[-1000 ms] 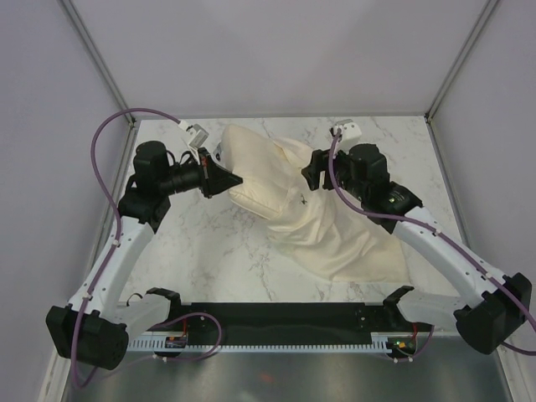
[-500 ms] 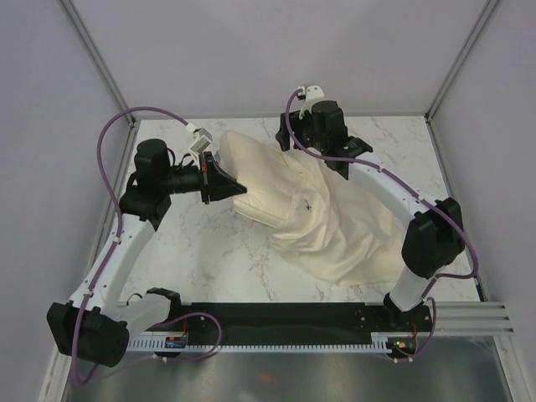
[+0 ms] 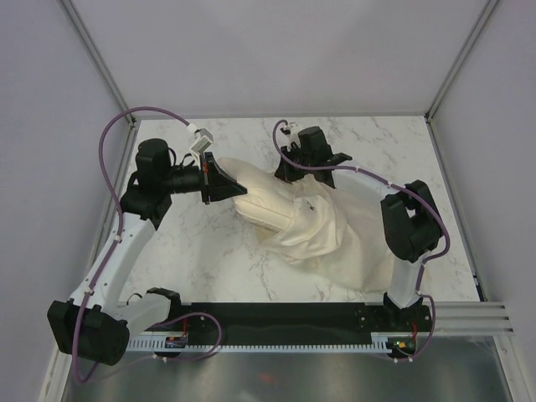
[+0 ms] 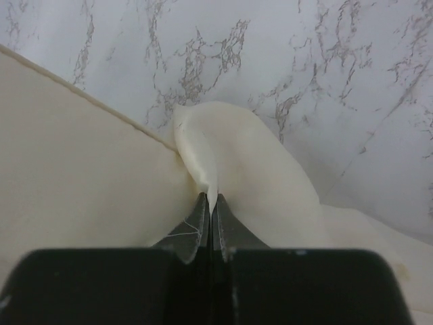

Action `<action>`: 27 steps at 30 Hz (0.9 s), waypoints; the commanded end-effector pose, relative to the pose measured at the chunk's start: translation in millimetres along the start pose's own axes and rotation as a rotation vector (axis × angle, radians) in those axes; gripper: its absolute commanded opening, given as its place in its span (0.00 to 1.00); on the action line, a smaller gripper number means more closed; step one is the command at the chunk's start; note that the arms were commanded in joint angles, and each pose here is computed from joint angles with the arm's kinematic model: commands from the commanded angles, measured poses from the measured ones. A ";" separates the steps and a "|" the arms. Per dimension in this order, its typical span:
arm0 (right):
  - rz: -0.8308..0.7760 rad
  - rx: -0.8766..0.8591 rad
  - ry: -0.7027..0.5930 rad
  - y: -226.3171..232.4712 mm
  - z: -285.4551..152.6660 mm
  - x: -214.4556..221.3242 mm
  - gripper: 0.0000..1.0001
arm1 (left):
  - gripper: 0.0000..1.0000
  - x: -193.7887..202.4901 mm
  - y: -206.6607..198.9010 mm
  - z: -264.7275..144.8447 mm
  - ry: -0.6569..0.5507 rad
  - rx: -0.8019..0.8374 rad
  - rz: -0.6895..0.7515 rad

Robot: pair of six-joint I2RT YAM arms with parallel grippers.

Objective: Remove the pillowcase from the pillow

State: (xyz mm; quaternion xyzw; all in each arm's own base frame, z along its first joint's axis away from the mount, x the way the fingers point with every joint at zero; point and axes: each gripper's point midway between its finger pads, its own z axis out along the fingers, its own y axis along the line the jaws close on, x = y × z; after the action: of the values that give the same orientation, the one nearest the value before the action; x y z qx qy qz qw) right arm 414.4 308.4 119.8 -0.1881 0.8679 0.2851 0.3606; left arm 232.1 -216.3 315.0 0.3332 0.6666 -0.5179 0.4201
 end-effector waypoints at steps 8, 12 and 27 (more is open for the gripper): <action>0.071 0.228 -0.095 -73.4 -50.7 -27.5 0.00 | 0.02 -38.8 -11.9 -7.5 -0.076 -0.027 0.212; 0.112 0.313 -0.107 -111.6 -73.9 -22.9 0.00 | 0.02 -40.3 -11.0 -9.1 -0.082 -0.049 0.225; 0.222 0.355 0.015 -154.8 -70.4 35.6 0.00 | 0.02 -47.3 11.5 -12.8 -0.115 -0.189 0.216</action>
State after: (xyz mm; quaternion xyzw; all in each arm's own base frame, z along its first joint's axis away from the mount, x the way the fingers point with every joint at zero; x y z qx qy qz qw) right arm 443.4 134.1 87.3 -0.0179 0.9192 0.1494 0.3639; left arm 250.6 -206.2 309.2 0.3024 0.6970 -0.4609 0.4586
